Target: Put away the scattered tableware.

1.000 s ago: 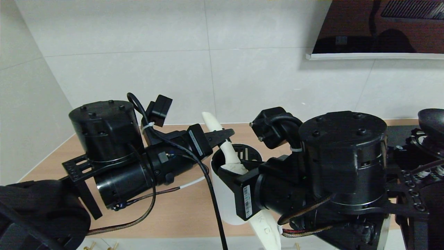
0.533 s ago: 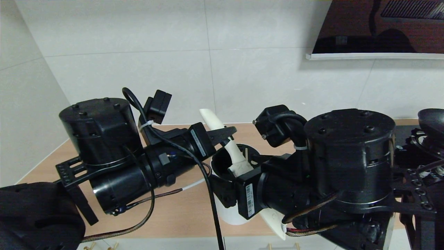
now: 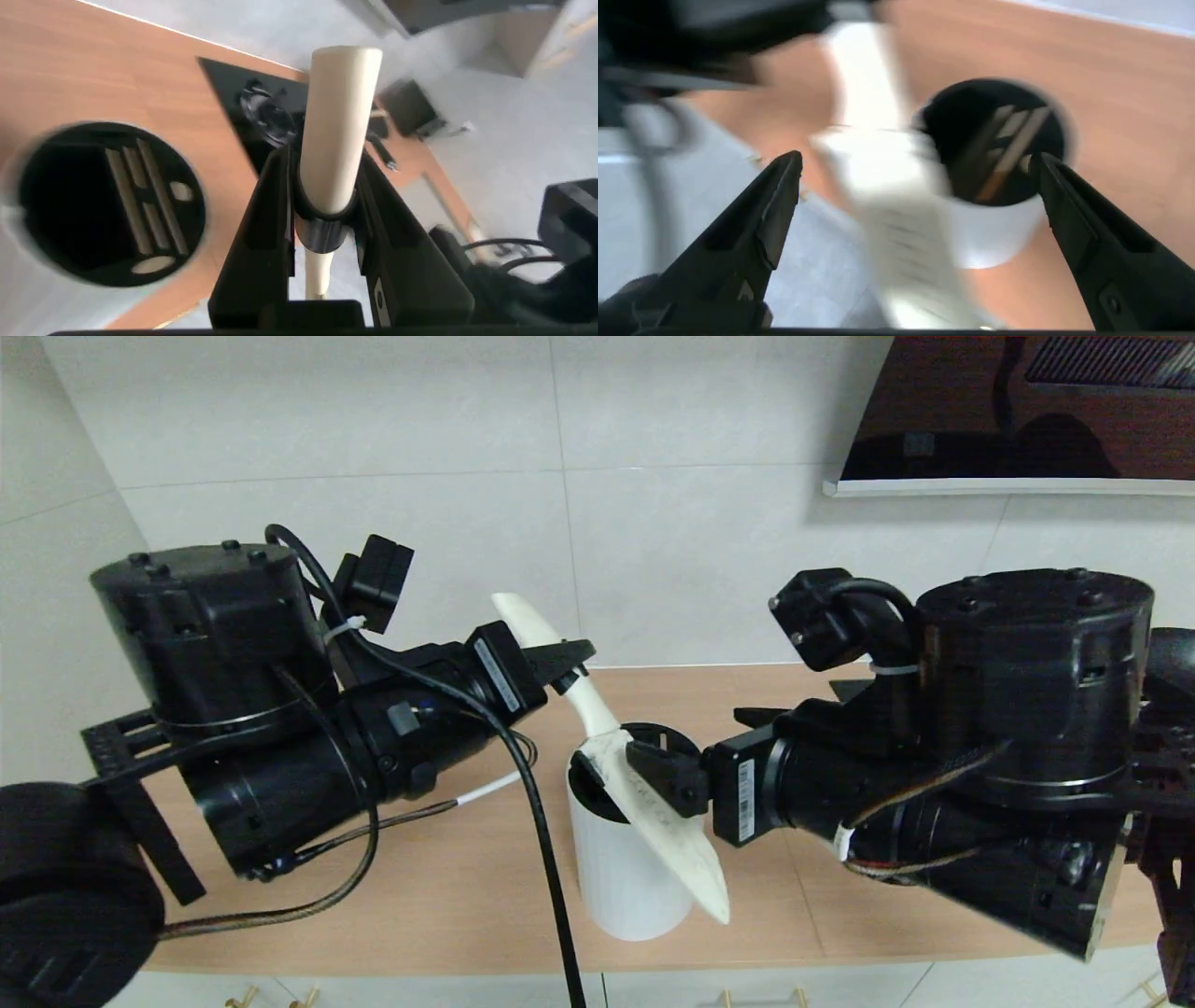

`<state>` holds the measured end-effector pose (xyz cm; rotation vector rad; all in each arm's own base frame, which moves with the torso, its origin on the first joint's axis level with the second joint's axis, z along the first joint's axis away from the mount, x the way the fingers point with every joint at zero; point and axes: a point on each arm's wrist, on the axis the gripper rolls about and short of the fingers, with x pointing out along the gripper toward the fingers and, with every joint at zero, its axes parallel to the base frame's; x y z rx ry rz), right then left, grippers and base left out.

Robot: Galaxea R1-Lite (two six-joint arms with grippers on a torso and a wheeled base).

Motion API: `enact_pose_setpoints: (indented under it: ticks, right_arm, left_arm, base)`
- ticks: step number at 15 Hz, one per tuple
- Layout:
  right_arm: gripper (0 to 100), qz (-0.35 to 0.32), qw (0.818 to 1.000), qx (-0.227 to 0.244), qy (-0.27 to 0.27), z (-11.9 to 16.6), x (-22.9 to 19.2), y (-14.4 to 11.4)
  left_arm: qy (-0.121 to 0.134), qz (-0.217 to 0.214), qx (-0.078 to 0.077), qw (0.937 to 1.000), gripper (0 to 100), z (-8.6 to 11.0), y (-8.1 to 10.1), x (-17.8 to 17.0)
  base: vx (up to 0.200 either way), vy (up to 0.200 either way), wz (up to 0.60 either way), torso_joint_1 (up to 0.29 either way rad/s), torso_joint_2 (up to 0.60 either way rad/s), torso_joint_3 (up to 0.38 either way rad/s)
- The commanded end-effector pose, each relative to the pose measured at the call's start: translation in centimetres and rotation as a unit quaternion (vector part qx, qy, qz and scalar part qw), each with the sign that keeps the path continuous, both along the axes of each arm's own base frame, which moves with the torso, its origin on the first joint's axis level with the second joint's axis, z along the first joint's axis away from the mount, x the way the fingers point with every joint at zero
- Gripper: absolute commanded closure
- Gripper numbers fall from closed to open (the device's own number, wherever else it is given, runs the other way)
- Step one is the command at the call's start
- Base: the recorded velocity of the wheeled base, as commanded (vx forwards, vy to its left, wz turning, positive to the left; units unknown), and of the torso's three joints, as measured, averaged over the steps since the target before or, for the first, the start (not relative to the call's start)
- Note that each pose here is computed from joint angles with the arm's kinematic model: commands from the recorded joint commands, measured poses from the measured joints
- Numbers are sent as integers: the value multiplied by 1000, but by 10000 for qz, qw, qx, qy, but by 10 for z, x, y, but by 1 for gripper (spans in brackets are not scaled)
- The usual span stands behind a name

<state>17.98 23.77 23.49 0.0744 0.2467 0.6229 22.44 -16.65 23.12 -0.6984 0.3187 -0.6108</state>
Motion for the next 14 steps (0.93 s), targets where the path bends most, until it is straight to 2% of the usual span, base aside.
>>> enact_pose_setpoints:
  ticks: [1,3,4,5,6,8,9,10,11,12,14]
  right_arm:
    - [0,-169,9995,242,-129,16,14,-27]
    - [0,-141,9991,360,-192,24,16,-38]
    - [0,-141,9991,360,-192,24,16,-38]
    - [0,-241,9990,326,-163,27,20,-43]
    - [0,-242,9992,298,-137,26,20,-42]
    - [0,-241,9991,315,-153,27,19,-43]
    - [0,-241,9991,315,-153,27,19,-44]
    - [0,-249,9991,320,-158,28,19,-44]
    - [0,-249,9991,314,-153,27,19,-44]
    - [0,-241,9991,315,-153,27,19,-43]
    - [0,-242,9992,287,-126,25,19,-43]
  left_arm:
    - [-292,327,-68,9990,100,34,13,-11]
    - [-293,373,-65,9989,100,50,20,-21]
    - [-293,373,-65,9989,100,50,20,-21]
    - [-297,451,191,9984,100,59,24,-26]
    - [-375,432,510,9971,100,59,24,-26]
    - [-542,431,947,9931,100,55,17,-17]
    - [-657,606,1218,9885,100,54,15,-14]
    - [-720,722,1342,9857,100,53,13,-15]
    - [-793,883,1526,9811,100,52,9,-17]
    - [-1109,1169,1915,9682,100,53,0,-20]
    - [-1324,1616,1971,9579,100,47,-19,-21]
  base:
    - [0,0,0,0,0,0]
    - [0,0,0,0,0,0]
    - [0,0,0,0,0,0]
    - [0,0,0,0,0,0]
    - [0,0,0,0,0,0]
    - [0,0,0,0,0,0]
    - [0,0,0,0,0,0]
    - [0,0,0,0,0,0]
    - [0,0,0,0,0,0]
    - [0,0,0,0,0,0]
    - [0,0,0,0,0,0]
